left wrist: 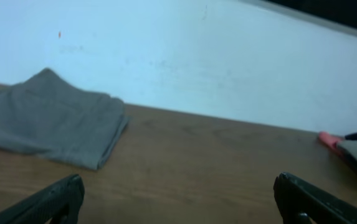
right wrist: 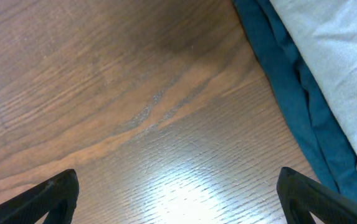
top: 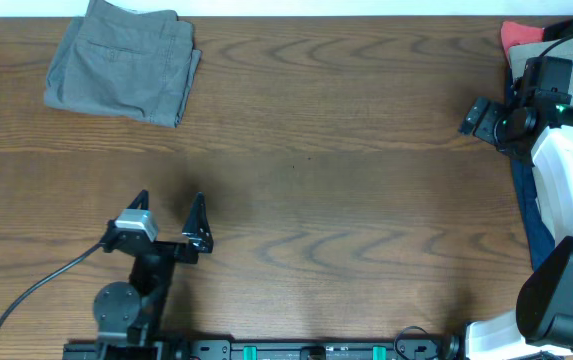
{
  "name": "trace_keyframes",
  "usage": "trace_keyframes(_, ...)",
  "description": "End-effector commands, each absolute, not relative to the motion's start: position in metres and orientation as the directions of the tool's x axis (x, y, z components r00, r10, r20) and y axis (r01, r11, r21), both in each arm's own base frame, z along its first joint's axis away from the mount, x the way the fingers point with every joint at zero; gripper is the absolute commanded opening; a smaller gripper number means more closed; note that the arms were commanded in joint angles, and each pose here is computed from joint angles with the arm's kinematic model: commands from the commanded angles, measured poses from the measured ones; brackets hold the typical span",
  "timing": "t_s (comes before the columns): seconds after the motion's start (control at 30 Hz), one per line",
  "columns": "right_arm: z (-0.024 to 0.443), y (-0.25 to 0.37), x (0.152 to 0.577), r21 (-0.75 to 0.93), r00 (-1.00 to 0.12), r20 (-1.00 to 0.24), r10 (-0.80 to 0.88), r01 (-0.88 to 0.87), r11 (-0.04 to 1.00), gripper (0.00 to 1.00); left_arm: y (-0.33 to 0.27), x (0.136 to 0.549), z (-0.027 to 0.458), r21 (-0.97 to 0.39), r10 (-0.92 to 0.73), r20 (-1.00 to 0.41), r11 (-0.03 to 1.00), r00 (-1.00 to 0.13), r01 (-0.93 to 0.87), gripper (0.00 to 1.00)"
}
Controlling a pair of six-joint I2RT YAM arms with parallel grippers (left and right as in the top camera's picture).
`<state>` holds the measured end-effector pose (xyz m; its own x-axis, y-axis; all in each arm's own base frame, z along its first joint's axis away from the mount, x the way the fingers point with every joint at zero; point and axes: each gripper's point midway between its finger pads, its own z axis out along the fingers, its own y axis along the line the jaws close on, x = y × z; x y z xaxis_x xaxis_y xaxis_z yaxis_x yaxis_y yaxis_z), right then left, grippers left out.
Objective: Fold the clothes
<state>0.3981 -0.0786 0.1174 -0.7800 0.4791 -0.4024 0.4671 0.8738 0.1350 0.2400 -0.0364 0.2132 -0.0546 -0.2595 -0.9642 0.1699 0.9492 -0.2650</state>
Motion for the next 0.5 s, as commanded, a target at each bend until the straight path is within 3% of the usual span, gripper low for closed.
trace_keyframes(0.0,0.123,-0.081,0.402,0.127,-0.777,-0.42,0.469,0.462,0.878,0.99,-0.034,0.244,0.195,-0.239,-0.238,-0.971,0.958,-0.024,0.161,0.98)
trace_keyframes(0.3,0.123,-0.081,0.402,0.127,-0.777,-0.42,0.469,0.462,0.878,0.99,-0.028,0.245,0.165,-0.235,-0.229,-0.971,0.965,-0.068,0.112,0.98)
trace_keyframes(0.4,0.123,-0.081,0.402,0.127,-0.777,-0.42,0.47,0.462,0.878,0.99,-0.026,0.243,0.14,-0.236,-0.22,-0.962,0.968,-0.163,0.083,0.98)
trace_keyframes(0.47,0.123,-0.081,0.402,0.127,-0.777,-0.42,0.47,0.462,0.878,0.99,-0.027,0.243,0.139,-0.237,-0.22,-0.961,0.968,-0.169,0.082,0.98)
